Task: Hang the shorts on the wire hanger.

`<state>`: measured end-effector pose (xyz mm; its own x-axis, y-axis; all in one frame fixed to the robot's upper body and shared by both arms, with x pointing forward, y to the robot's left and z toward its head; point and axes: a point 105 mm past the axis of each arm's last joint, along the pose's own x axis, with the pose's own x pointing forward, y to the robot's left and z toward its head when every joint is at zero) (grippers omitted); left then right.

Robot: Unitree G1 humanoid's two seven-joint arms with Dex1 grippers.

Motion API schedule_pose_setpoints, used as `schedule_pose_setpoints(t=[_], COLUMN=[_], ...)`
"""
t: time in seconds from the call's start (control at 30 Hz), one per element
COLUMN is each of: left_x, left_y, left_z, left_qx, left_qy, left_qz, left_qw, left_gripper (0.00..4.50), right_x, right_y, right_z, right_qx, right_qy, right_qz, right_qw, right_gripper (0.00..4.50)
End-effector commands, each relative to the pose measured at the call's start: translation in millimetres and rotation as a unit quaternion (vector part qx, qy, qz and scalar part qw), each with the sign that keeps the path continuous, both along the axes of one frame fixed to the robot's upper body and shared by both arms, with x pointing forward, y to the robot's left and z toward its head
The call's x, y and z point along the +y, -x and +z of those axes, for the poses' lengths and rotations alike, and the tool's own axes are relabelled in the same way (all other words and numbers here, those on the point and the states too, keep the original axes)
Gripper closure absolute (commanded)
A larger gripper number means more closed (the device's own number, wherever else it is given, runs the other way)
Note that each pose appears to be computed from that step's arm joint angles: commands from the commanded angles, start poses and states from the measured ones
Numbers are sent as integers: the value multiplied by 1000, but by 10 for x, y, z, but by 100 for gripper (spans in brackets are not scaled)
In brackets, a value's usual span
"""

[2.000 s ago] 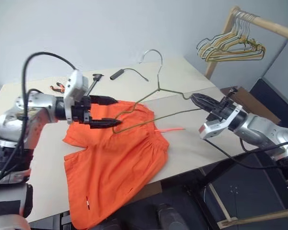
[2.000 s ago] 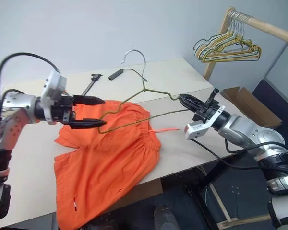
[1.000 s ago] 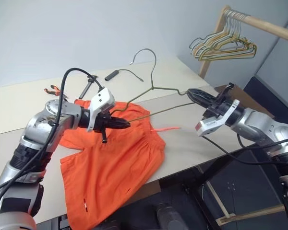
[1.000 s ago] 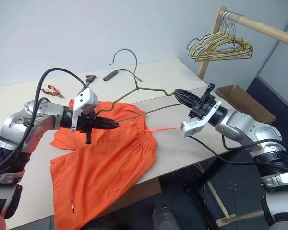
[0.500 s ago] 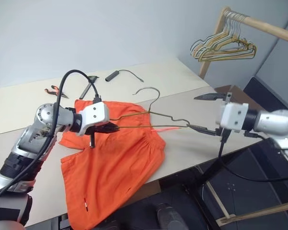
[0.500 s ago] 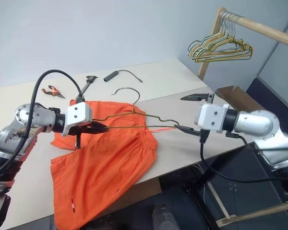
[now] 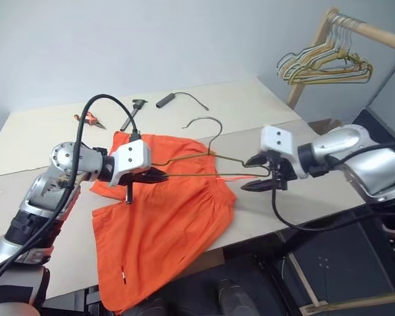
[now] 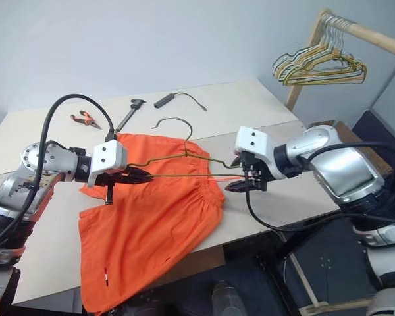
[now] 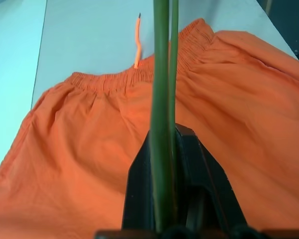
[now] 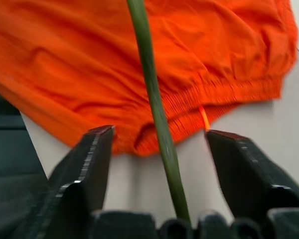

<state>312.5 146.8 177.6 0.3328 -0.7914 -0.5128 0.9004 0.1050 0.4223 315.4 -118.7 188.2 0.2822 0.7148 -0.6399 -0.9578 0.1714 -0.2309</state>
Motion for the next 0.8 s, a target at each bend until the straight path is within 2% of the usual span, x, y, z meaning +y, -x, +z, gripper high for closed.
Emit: schedule_pose_setpoints(t=[0.03,0.23,0.37,0.5,0.63,0.8], left_x=[23,3,-3,80,295,639], left_y=[20,55,58,73,12,-88], left_z=[137,108,111,156,167,215], left_qx=[-27,-28,-30,-11,-3,0], left_qy=[7,4,10,39,58,85], left_qz=[-4,-12,-14,-4,37,110], left_qw=[1000,1000,999,999,998,990], left_gripper=[450,450,450,346,213,57], right_x=[12,87,55,-81,-287,-656], right_y=[-7,61,103,173,243,326], right_z=[180,219,159,68,-43,-287], right_qx=[-32,-30,-24,-9,14,72], right_qy=[-5,-21,-21,-25,-30,-39], right_qz=[0,13,14,-1,-35,-127], right_qw=[999,999,999,1000,999,989], right_gripper=[236,442,447,450,450,450])
